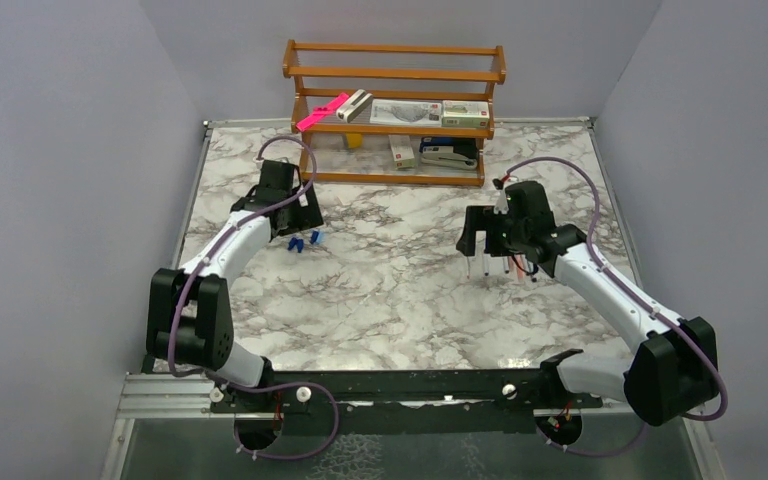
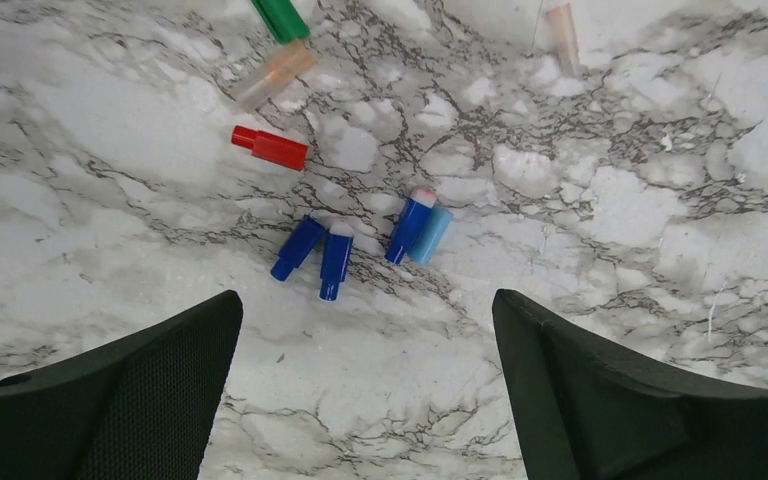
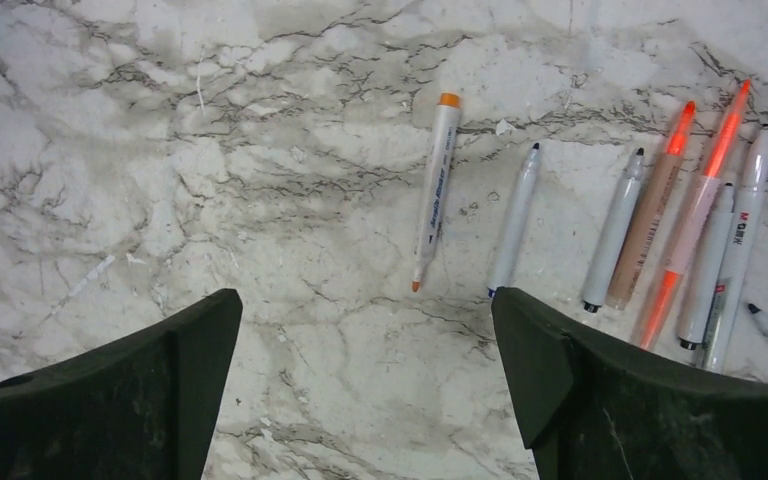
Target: Open the pen caps
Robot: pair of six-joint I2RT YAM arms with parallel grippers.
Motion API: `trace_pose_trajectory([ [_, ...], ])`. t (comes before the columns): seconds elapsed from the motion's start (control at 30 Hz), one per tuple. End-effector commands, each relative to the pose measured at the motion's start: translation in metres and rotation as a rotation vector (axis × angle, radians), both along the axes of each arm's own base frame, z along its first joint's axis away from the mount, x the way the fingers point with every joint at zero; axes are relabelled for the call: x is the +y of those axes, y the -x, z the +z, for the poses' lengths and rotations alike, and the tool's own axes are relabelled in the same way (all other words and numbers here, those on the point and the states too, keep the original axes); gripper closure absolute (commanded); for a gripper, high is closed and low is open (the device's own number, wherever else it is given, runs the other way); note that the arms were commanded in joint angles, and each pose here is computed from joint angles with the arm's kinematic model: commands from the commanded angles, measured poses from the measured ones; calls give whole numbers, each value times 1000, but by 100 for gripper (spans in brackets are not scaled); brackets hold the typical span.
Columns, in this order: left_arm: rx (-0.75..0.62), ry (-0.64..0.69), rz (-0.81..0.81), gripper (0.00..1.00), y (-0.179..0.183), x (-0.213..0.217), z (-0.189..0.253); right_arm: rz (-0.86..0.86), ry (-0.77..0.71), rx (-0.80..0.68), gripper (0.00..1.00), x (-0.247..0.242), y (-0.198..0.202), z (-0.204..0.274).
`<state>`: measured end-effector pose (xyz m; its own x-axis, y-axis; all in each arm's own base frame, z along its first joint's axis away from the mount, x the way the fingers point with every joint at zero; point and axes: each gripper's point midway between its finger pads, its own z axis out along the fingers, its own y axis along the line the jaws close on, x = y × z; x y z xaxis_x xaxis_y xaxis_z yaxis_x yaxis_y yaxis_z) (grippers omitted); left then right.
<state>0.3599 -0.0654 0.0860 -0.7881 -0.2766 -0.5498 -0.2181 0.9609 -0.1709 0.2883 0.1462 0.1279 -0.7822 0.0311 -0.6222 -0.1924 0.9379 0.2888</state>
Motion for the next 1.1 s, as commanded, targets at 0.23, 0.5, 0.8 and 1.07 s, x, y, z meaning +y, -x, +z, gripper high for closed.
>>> trace_pose_trajectory([
  [0.23, -302, -92, 87, 1, -12, 29, 39, -243, 78, -416, 0, -47, -45, 27],
  [0.5, -623, -177, 20, 1, -18, 39, 60, -505, 128, -645, 0, -104, -50, 18],
  [0.8, -649, -295, 28, 1, -8, 66, 6, -519, 170, -724, 0, -131, -68, 8],
  [1.07, -720, -308, -30, 1, -25, 66, -3, -529, 234, -742, 0, -143, -82, -17],
])
